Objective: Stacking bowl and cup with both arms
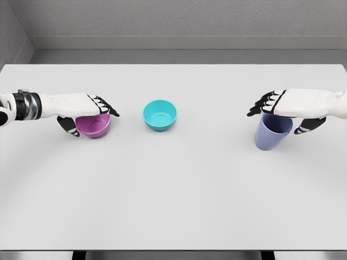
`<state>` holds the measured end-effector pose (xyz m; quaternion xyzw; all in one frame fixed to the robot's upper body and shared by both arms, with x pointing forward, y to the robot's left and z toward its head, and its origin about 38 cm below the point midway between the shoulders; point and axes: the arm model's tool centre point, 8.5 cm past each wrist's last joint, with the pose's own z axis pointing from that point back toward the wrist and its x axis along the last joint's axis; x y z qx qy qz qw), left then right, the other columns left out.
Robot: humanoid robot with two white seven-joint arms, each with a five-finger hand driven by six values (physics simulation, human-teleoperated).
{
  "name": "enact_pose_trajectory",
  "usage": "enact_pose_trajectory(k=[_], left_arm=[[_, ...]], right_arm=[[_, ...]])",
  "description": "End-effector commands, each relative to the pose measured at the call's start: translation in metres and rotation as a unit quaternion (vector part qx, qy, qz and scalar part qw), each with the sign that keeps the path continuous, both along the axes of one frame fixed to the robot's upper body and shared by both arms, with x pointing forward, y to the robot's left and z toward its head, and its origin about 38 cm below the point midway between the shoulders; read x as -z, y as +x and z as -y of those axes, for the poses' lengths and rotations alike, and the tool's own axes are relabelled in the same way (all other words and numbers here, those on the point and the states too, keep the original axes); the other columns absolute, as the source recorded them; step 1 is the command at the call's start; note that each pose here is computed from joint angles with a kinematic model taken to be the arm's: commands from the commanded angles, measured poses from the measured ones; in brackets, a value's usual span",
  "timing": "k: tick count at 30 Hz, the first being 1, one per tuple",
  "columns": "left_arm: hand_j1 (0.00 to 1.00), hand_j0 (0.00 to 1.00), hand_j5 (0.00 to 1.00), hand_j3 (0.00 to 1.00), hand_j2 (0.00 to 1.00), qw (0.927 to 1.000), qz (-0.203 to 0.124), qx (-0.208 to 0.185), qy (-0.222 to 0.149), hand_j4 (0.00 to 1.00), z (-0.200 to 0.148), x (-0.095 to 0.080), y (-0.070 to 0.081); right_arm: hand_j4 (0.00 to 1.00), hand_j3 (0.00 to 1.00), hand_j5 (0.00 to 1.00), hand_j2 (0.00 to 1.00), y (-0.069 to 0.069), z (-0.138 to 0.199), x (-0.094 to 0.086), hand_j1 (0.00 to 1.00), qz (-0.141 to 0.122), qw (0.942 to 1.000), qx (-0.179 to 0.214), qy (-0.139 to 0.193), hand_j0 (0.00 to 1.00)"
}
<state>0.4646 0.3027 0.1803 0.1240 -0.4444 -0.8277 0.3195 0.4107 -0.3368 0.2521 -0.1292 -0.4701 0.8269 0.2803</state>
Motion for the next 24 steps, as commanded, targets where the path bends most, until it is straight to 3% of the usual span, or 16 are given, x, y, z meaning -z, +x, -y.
enact_pose_trajectory(k=[1,9,17,24], left_arm=[[1.00,1.00,1.00,1.00,1.00,1.0000,-0.002,-0.002,-0.001,1.00,-0.0001,0.0010,0.0001],[1.00,1.00,1.00,1.00,1.00,1.0000,-0.004,-0.001,0.001,1.00,0.0001,0.0030,-0.0004],[0.73,0.73,0.73,0.73,0.73,1.0000,-0.006,0.001,0.005,0.73,0.0005,0.0044,-0.0011],[0.67,0.67,0.67,0.67,0.67,0.9999,-0.004,0.003,0.009,0.67,0.0012,0.0048,-0.0011]], right_arm=[[1.00,1.00,1.00,1.00,0.0002,0.0005,-0.0008,1.00,0.000,1.0000,0.002,0.002,1.00],[1.00,1.00,1.00,1.00,0.0004,0.0014,-0.0019,1.00,0.001,1.0000,0.003,0.002,1.00],[1.00,1.00,1.00,1.00,0.0033,0.0074,-0.0001,1.00,-0.001,0.9999,0.014,0.002,1.00],[1.00,1.00,1.00,1.00,0.0036,0.0068,-0.0005,1.00,0.000,0.9999,0.013,0.002,1.00]])
